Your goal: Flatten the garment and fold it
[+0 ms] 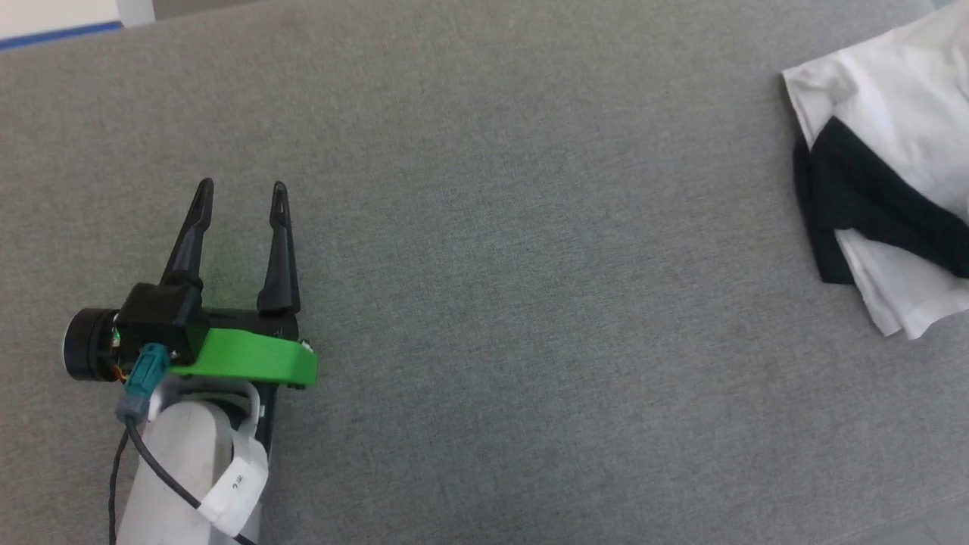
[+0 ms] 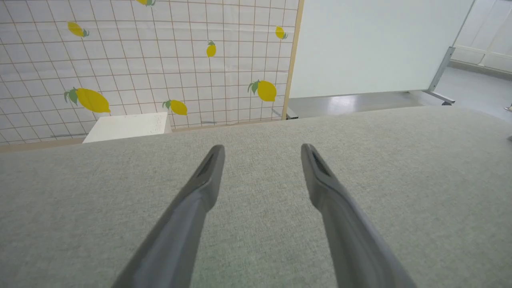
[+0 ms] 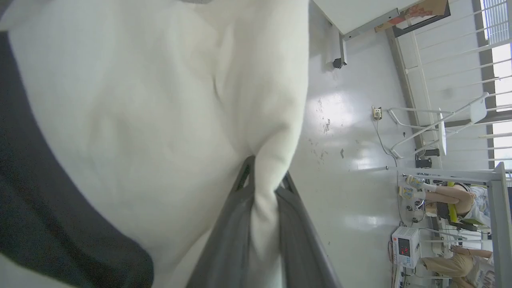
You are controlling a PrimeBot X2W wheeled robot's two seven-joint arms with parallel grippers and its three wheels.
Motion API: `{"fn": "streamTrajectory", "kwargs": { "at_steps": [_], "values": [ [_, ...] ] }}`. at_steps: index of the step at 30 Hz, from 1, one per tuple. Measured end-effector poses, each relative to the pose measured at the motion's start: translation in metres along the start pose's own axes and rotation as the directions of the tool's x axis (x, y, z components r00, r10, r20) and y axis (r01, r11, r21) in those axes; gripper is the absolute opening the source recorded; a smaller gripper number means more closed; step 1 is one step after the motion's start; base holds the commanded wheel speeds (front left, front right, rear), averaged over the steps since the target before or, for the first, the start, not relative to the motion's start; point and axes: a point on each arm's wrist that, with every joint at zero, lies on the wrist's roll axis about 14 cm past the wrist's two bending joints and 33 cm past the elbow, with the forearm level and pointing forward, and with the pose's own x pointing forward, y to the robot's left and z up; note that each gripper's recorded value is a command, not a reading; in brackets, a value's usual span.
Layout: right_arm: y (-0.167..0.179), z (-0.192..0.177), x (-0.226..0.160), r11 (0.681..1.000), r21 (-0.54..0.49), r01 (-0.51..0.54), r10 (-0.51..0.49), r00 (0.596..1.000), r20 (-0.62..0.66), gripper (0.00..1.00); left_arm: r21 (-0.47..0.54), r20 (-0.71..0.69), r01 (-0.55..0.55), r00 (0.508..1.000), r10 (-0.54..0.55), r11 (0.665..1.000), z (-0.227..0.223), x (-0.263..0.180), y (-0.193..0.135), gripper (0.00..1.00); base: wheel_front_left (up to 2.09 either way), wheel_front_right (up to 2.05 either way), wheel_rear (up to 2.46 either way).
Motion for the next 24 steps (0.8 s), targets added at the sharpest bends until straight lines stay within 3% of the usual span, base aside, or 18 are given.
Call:
{"fn": "streamTrajectory", "kwargs": {
  "at_steps": [7, 8, 9, 10, 12, 20, 24],
  "values": [
    [0.004, -0.008, 0.018, 1.000, 0.007, 0.027, -0.027, 0.999, -0.021, 0.00, 0.006, -0.041, -0.025, 0.999, 0.025, 1.000, -0.016, -0.004, 0.013, 1.00, 0.00, 0.00, 0.00],
    [0.004, -0.006, 0.019, 0.999, 0.018, 0.030, -0.030, 0.999, -0.011, 0.13, 0.009, -0.042, -0.029, 0.999, 0.029, 1.000, -0.016, -0.006, 0.015, 1.00, 0.00, 0.00, 0.00],
    [0.004, -0.004, 0.020, 0.999, 0.029, 0.035, -0.035, 0.999, 0.004, 0.74, 0.011, -0.043, -0.034, 0.998, 0.034, 0.999, -0.015, -0.007, 0.017, 1.00, 0.00, 0.00, 0.00],
    [0.004, -0.002, 0.019, 0.999, 0.033, 0.038, -0.039, 0.999, 0.015, 1.00, 0.013, -0.045, -0.038, 0.998, 0.038, 0.999, -0.014, -0.009, 0.018, 1.00, 0.00, 0.00, 0.00],
    [-0.009, 0.001, 0.012, 0.989, 0.128, 0.073, -0.080, 0.995, 0.053, 1.00, 0.007, -0.038, -0.045, 0.998, 0.045, 0.999, -0.007, -0.015, 0.016, 1.00, 0.00, 0.00, 0.00],
    [-0.019, -0.004, -0.023, 0.955, 0.288, 0.071, -0.126, 0.976, 0.179, 1.00, -0.025, -0.045, -0.078, 0.996, 0.077, 0.997, 0.008, -0.051, 0.007, 1.00, 0.00, 0.00, 0.00],
    [-0.016, 0.020, -0.054, 0.913, 0.406, 0.021, -0.173, 0.924, 0.340, 1.00, -0.017, -0.048, -0.114, 0.992, 0.113, 0.993, 0.018, -0.076, 0.009, 1.00, 0.00, 0.00, 0.00]
  ]
}}
